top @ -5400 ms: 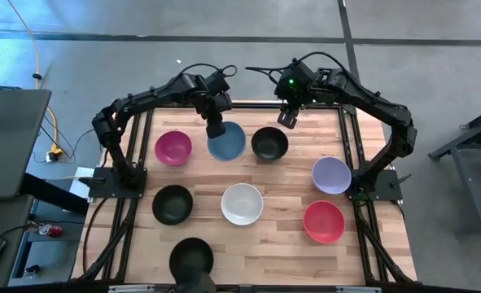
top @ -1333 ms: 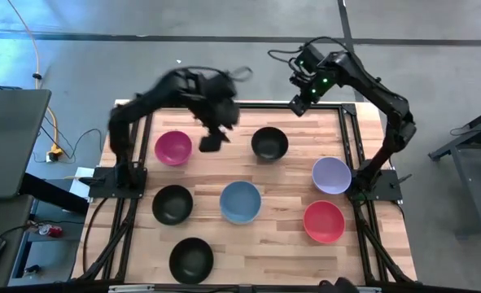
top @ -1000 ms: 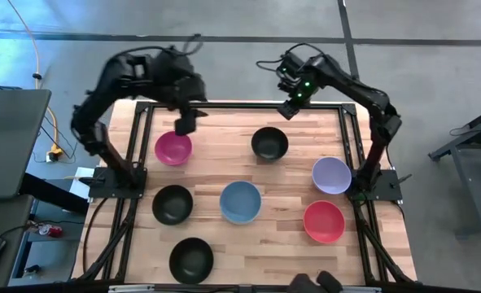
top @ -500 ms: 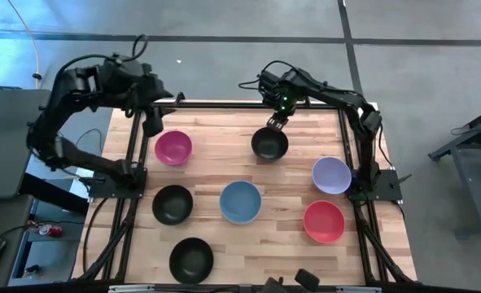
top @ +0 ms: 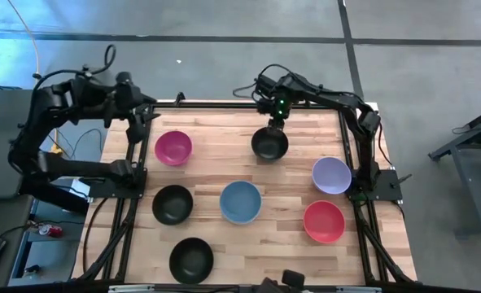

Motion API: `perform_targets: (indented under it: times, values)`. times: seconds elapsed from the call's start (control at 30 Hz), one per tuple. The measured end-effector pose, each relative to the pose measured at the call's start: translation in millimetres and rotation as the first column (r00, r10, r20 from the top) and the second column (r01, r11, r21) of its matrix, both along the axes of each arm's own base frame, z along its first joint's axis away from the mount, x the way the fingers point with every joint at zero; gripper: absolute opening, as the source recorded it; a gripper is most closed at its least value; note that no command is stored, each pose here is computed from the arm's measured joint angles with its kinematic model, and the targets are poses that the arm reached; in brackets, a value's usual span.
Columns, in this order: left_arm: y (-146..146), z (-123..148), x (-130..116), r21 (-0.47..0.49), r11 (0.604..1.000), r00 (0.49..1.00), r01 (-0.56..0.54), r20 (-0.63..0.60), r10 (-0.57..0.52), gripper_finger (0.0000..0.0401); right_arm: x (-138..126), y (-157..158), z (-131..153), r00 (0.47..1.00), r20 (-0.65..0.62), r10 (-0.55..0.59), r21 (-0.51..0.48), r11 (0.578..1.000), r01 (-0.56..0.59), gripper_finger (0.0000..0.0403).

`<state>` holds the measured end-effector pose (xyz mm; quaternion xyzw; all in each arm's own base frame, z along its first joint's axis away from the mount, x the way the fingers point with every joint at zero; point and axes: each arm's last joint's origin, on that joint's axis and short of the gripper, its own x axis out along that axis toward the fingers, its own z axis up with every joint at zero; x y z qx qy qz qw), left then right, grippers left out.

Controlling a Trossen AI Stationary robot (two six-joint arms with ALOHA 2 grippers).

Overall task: Nest bowls inside each other
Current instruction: Stack the top black bowl on top of the blue bowl

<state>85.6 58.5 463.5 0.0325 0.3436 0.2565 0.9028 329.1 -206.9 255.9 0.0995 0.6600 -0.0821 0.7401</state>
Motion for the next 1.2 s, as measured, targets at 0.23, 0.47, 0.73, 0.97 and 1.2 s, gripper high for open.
perform_targets:
  times: [0.23, 0.47, 0.73, 0.97, 1.2]
  values:
    - [0, 6, 0, 0.031, 0.999, 0.997, -0.012, 0.075, 0.009, 0.0195, -13, -2, -43, 0.998, -0.067, -0.015, 0.045, 0.999, 0.018, 0.0129]
    - [8, 7, 13, 0.031, 0.999, 0.996, 0.004, 0.093, -0.007, 0.0195, -21, -10, -56, 0.996, -0.062, -0.063, 0.057, 0.996, 0.066, 0.0119]
    - [21, 0, 34, 0.01, 1.0, 1.0, 0.02, 0.024, -0.02, 0.0195, -18, -16, -43, 0.999, -0.006, -0.046, 0.05, 0.998, 0.046, 0.0026]
    - [31, -7, 48, -0.006, 0.999, 0.999, 0.032, -0.025, -0.032, 0.0195, -17, -17, -41, 0.999, 0.012, -0.048, 0.056, 0.997, 0.047, 0.0009]
    - [35, -10, 54, -0.019, 0.999, 0.998, 0.032, -0.044, -0.033, 0.0195, -16, -17, -41, 0.999, 0.016, -0.05, 0.055, 0.997, 0.049, 0.0003]
